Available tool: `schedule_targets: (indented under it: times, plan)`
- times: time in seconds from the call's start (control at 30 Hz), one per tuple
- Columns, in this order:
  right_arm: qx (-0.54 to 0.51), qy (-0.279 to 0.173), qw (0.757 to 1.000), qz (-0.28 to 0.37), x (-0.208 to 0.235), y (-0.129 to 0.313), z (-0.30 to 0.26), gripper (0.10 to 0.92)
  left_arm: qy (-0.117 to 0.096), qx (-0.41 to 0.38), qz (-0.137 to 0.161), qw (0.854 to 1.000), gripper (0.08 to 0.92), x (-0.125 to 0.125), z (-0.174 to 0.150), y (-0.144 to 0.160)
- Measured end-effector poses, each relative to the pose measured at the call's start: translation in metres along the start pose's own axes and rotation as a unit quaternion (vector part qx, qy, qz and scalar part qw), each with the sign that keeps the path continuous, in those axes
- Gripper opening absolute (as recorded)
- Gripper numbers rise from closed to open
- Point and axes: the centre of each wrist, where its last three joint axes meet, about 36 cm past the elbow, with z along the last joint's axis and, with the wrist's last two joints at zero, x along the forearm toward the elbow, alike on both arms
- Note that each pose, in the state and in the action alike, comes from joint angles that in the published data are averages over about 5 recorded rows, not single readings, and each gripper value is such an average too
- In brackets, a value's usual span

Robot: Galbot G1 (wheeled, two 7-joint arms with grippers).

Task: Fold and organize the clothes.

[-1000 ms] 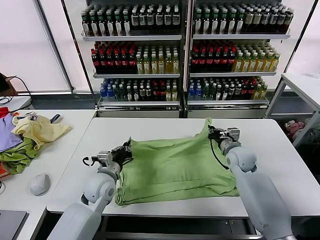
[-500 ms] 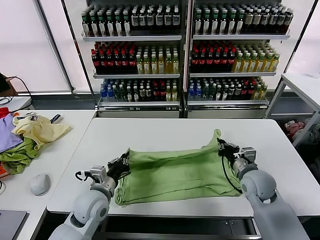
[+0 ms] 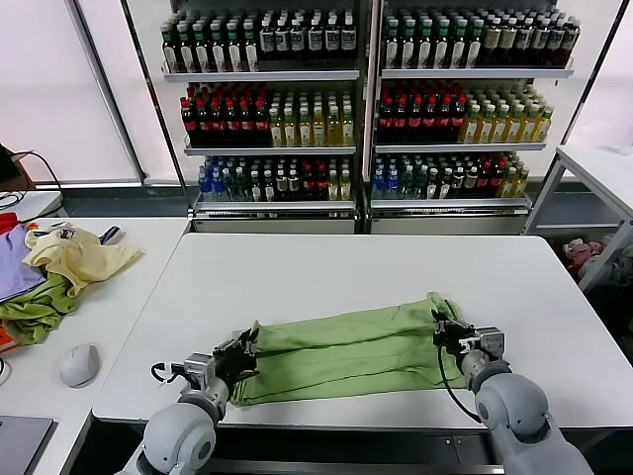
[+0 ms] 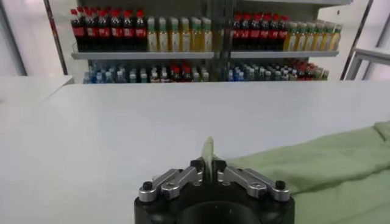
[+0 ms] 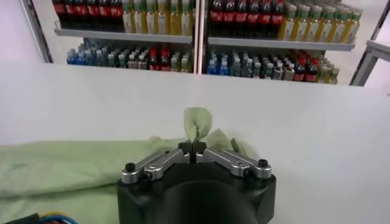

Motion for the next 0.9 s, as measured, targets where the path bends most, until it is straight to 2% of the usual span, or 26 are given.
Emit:
schedule_targets:
  times: [0.27, 0.53, 0.7, 0.9]
  plan:
    - [0.014, -0.005, 1.0, 0.008, 0.015, 0.005, 0.003, 0.46, -0.01, -0.01, -0.019, 1.0, 0.532, 0.01, 0.002, -0.005]
    - [0.023, -0.009, 1.0, 0.012, 0.029, 0.012, 0.009, 0.693, -0.03, 0.007, -0.055, 0.998, 0.763, 0.02, 0.014, -0.024]
    - [0.025, -0.008, 1.0, 0.014, 0.035, 0.015, 0.012, 0.806, -0.033, 0.016, -0.083, 0.996, 0.82, 0.018, 0.023, -0.037]
    - [0.026, -0.007, 1.0, 0.016, 0.039, 0.016, 0.015, 0.822, -0.026, 0.026, -0.109, 0.993, 0.823, 0.01, 0.034, -0.049]
